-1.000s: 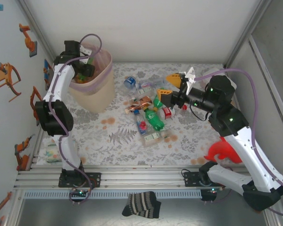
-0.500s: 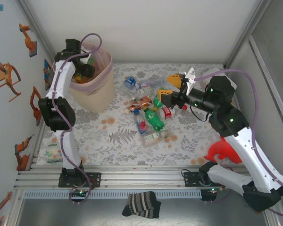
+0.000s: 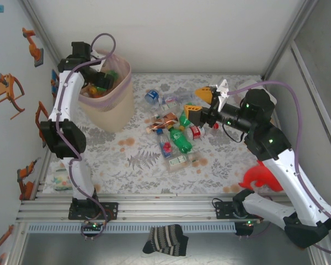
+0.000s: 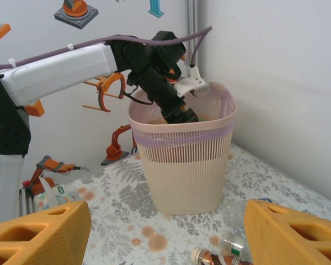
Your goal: Put the plastic bottles in the bin
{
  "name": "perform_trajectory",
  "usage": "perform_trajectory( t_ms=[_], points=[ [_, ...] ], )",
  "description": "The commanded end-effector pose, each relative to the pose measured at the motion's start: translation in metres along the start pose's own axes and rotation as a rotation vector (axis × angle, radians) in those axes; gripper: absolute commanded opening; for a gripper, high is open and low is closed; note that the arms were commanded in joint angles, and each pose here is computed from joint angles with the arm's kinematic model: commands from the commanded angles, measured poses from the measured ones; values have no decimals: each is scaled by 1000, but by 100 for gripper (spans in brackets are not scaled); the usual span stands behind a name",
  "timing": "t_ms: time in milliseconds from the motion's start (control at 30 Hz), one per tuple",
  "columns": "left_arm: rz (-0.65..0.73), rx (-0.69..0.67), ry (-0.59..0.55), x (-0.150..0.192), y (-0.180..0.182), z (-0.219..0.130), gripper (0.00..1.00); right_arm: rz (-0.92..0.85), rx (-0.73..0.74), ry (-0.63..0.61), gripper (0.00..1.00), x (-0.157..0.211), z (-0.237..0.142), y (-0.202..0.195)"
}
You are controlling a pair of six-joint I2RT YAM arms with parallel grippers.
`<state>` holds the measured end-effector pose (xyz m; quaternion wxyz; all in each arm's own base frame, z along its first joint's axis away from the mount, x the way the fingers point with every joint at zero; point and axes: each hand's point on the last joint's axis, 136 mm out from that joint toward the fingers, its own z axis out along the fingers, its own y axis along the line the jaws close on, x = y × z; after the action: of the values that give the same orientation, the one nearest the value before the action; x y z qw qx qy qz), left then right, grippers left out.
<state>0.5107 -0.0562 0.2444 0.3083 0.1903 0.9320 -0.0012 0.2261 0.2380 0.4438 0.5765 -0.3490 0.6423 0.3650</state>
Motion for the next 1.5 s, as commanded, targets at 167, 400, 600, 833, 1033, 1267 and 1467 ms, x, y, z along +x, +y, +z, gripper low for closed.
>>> perform_trajectory(
  t_ms=[167,400,600,833,1033,1267,1467],
  points=[
    [-51,164,-27,0,-32,-15,81,-25,-1,-18,72,-2,-2,2],
    [-71,212,-27,6,-42,-18,60,-14,20,-1,72,3,1,-4],
    [-84,204,-118,-8,-43,-50,60,61,189,94,71,22,10,-39],
    [-138,208,-273,-22,-46,-93,63,256,455,246,70,62,16,-93],
    [-189,233,-402,-24,-54,-123,63,629,757,235,70,104,9,-139],
    [-201,248,-469,-14,-61,-140,64,995,1128,260,69,167,-16,-165],
    [-208,267,-455,-3,-68,-137,63,1262,1279,395,67,230,-21,-167]
  ],
)
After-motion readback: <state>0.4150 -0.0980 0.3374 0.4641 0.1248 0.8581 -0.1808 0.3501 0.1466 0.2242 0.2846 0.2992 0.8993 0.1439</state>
